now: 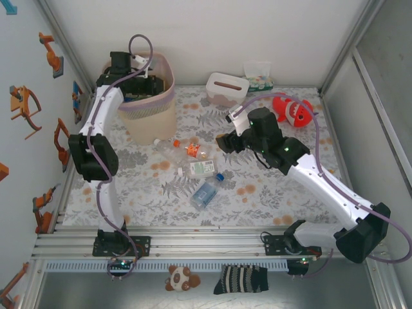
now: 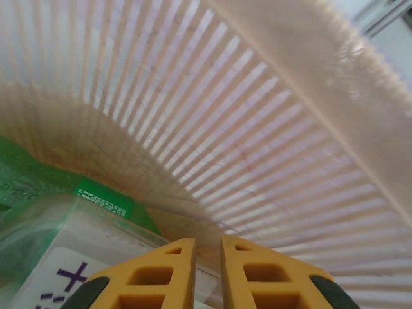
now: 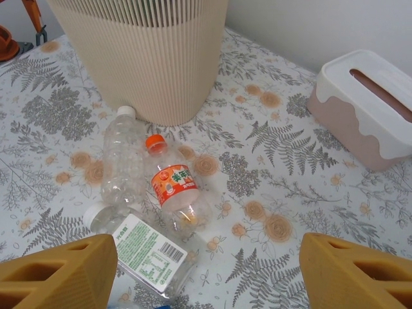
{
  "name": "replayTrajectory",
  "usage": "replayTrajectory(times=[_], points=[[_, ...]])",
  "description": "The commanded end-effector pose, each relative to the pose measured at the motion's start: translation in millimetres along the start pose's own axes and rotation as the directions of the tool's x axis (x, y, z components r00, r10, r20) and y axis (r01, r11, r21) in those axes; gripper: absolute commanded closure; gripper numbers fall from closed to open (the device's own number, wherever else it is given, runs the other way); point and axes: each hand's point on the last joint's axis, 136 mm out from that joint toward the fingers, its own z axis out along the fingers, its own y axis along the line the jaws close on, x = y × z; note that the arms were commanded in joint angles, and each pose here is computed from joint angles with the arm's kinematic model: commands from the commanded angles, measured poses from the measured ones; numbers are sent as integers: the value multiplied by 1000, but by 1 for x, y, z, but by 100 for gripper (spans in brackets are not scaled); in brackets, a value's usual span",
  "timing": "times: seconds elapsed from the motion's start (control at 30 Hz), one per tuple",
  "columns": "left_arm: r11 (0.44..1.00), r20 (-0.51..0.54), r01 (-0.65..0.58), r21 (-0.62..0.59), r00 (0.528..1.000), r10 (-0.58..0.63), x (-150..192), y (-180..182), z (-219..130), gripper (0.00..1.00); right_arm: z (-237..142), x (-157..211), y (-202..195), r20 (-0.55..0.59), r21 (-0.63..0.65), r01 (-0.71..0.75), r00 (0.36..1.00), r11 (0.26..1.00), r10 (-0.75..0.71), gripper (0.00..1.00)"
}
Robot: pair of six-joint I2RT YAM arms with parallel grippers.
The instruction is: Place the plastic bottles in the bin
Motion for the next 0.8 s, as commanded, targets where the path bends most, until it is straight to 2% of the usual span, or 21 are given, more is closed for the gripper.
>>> replayTrajectory(times=[0.0,0.2,0.4,0.6,0.77], points=[[998,111,-64,24,992,61,-33,-38,-48,80,-2,-3,3,14,-6,-19,1000,1000,20,26],[992,191,-108,59,977,95,-50,-73,-86,75,4,2,5,-4,-19,-100,995,995,100,26],[983,200,-159,90,970,139,-41,-109,-108,69,14,12,0,-33,20,-284,958,959,285,28],[982,130,-180,53,976,172,-4,-130,-110,63,27,37,-2,-118,98,-522,839,848,530,29],[994,58,-74,-86,995,79,32,-121,-98,58,36,60,-2,-153,154,-644,733,749,662,29]])
